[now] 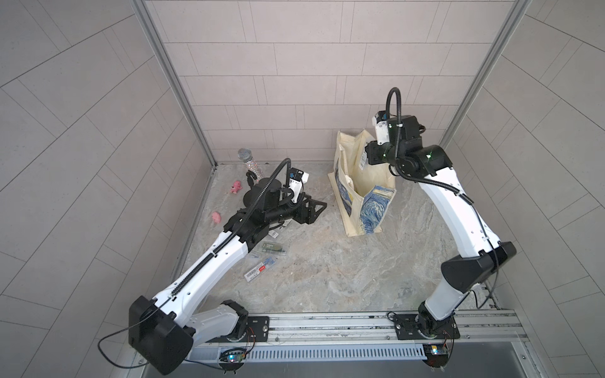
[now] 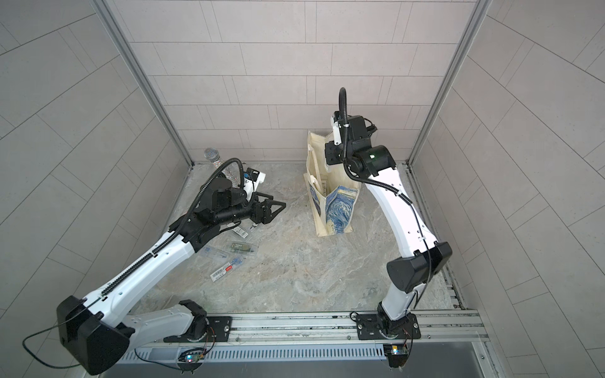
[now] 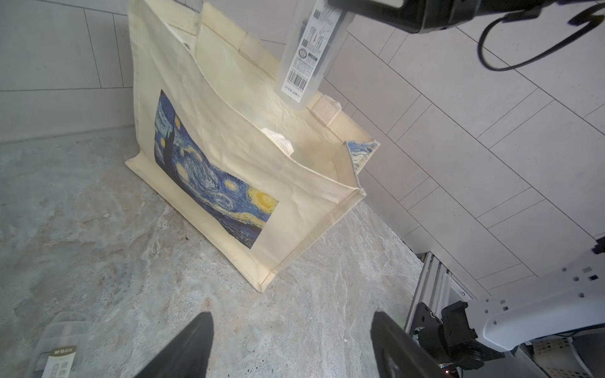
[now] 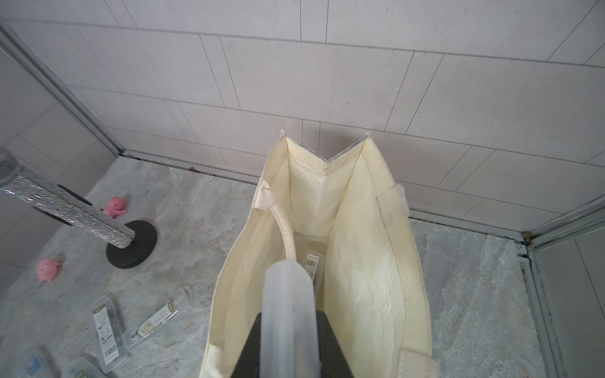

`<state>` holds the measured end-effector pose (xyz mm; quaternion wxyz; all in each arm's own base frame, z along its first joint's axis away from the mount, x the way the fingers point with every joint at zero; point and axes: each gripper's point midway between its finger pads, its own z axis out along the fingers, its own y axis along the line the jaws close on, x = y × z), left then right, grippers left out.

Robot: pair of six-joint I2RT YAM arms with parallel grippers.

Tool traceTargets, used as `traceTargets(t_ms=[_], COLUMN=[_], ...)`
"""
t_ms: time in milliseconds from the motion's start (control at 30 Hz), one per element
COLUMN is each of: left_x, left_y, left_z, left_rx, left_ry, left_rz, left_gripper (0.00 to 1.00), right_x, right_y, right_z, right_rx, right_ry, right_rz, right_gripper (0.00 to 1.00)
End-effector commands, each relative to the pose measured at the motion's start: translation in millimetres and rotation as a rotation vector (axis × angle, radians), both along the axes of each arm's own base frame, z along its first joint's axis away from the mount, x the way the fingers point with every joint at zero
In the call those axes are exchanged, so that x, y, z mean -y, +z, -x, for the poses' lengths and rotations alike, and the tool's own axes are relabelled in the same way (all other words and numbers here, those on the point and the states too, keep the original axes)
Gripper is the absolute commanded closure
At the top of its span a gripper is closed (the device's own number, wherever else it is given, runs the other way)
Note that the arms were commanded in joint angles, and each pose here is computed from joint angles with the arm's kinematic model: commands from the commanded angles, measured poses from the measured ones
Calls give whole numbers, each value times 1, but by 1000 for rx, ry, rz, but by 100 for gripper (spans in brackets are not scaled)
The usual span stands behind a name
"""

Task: Put the compass set into the canvas bag
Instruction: Place the compass set in the canvas bag.

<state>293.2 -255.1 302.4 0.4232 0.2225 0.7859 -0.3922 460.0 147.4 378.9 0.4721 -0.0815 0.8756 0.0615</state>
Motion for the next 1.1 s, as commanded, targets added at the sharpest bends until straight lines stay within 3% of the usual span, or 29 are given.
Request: traceTargets(t_ms=[0,367,1067], left_x=[5,2,-7], left_y=[19,3,-16], left_z=[3,-8,-14], left_rx=[20,-26,-58], left_ry=[-55,-58,-29], left_rz=[54,54,22], left_gripper=[19,19,19], right_x=[10,7,13], right_y=[-37,-135,-254], right_z=[-10,-57,-80], right_rx=[-111,-303,-532], right_ry=[-18,-50,-62], right_rz=[119,248,236], right_gripper=[100,100,100])
